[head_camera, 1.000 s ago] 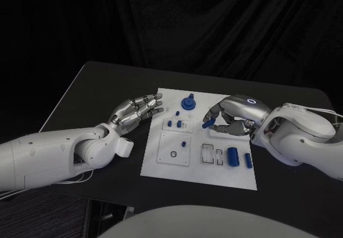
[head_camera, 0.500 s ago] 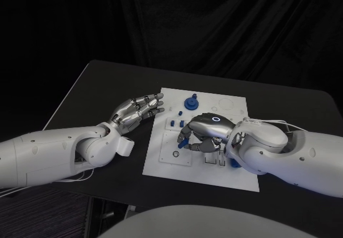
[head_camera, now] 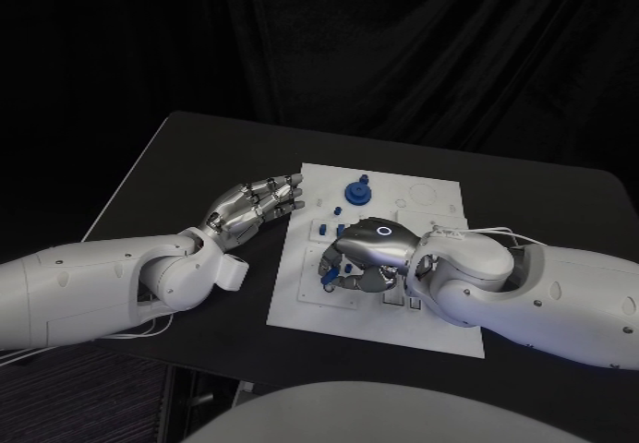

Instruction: Assemble the parts on the task board

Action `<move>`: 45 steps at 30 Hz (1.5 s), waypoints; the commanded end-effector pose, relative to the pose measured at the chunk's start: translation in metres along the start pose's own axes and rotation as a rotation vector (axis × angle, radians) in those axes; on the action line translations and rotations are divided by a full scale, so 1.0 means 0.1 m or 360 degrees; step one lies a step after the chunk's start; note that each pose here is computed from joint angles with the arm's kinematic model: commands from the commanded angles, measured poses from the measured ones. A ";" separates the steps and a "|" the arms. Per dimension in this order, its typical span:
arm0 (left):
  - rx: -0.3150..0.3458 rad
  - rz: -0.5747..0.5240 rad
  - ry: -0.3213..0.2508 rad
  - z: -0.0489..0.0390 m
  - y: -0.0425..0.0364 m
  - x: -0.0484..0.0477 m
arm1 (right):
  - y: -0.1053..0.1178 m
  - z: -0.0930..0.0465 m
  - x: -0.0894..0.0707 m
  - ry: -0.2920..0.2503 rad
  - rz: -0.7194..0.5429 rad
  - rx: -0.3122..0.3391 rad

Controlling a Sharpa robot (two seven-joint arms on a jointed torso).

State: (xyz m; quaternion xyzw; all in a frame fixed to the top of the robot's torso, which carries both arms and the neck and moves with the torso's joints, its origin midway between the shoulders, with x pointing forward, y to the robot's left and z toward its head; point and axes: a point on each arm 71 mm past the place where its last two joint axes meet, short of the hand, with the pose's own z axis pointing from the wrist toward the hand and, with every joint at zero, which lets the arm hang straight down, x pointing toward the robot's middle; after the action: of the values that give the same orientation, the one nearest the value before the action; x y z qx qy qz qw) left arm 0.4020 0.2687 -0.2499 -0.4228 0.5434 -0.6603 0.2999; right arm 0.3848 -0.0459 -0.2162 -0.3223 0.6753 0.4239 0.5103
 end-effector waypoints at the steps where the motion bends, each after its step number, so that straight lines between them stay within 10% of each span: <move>1: 0.0072 -0.0023 0.0016 0.002 -0.026 0.023 | 0.03 0.02 0.04 0.0058 -0.0101 -0.0039; 45: 0.0050 -0.0042 0.0040 0.043 0.040 0.050 | 0.05 0.10 0.17 0.0123 -0.0161 -0.0043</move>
State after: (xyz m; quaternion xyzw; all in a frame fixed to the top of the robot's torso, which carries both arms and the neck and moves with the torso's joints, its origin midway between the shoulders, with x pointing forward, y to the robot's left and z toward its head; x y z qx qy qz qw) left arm 0.4036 0.2626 -0.2548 -0.4219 0.5454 -0.6633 0.2909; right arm 0.3817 -0.0358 -0.2329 -0.3766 0.6778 0.3898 0.4969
